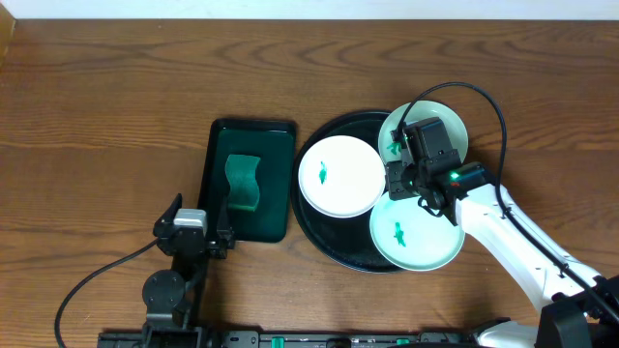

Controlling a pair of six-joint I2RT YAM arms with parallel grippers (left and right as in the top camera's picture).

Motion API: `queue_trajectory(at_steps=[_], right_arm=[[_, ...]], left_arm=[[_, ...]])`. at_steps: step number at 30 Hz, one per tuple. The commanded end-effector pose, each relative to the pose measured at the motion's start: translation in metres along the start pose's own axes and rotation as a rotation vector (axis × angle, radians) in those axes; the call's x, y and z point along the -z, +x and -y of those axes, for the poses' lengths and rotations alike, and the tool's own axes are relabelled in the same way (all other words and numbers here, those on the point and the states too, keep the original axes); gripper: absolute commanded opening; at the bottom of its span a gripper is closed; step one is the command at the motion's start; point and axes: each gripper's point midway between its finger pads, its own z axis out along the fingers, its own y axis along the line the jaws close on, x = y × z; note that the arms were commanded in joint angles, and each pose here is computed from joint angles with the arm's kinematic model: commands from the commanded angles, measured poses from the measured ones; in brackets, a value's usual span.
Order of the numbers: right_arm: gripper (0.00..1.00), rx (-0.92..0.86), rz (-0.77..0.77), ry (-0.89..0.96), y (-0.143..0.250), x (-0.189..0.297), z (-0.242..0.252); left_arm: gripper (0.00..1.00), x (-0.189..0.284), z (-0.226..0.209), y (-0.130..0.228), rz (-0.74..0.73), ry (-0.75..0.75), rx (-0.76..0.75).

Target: Clean dirty plates on tray and stack at the side

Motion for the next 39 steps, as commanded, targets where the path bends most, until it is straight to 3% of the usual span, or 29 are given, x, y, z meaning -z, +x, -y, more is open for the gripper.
queue_trajectory(at_steps=[1,8,13,16,22,27,39], right_arm=[[0.36,0.024,-0.010,-0.008,0.004,-0.001,-0.004],[0.37,0.024,-0.010,-0.008,0.004,-0.001,-0.004],[0.37,0.024,-0.010,-0.008,0.004,-0.001,-0.004],[0.39,0.024,-0.010,-0.008,0.004,-0.001,-0.004],[0.50,0.024,-0.014,-0.007,0.005,-0.001,-0.004],[0.54,0.024,-0.016,-0.007,0.005,-0.001,-0.004],[0.40,-0.133,-0.054,0.005,0.017,-0.003,-0.001]], left_arm=[[0.79,0.004,0.006,-0.013,0.006,0.033,0.166],[0.79,0.016,0.013,-0.067,0.000,0.074,0.208],[0.79,0.015,0.019,-0.111,-0.114,0.104,0.216],[0.79,0.011,0.032,-0.135,-0.242,0.167,0.234],[0.79,-0.001,0.032,-0.155,-0.564,0.140,0.263],[0.79,-0.013,0.032,-0.144,-0.797,0.114,0.288],[0.79,-0.032,0.032,-0.067,-1.157,0.060,0.333]])
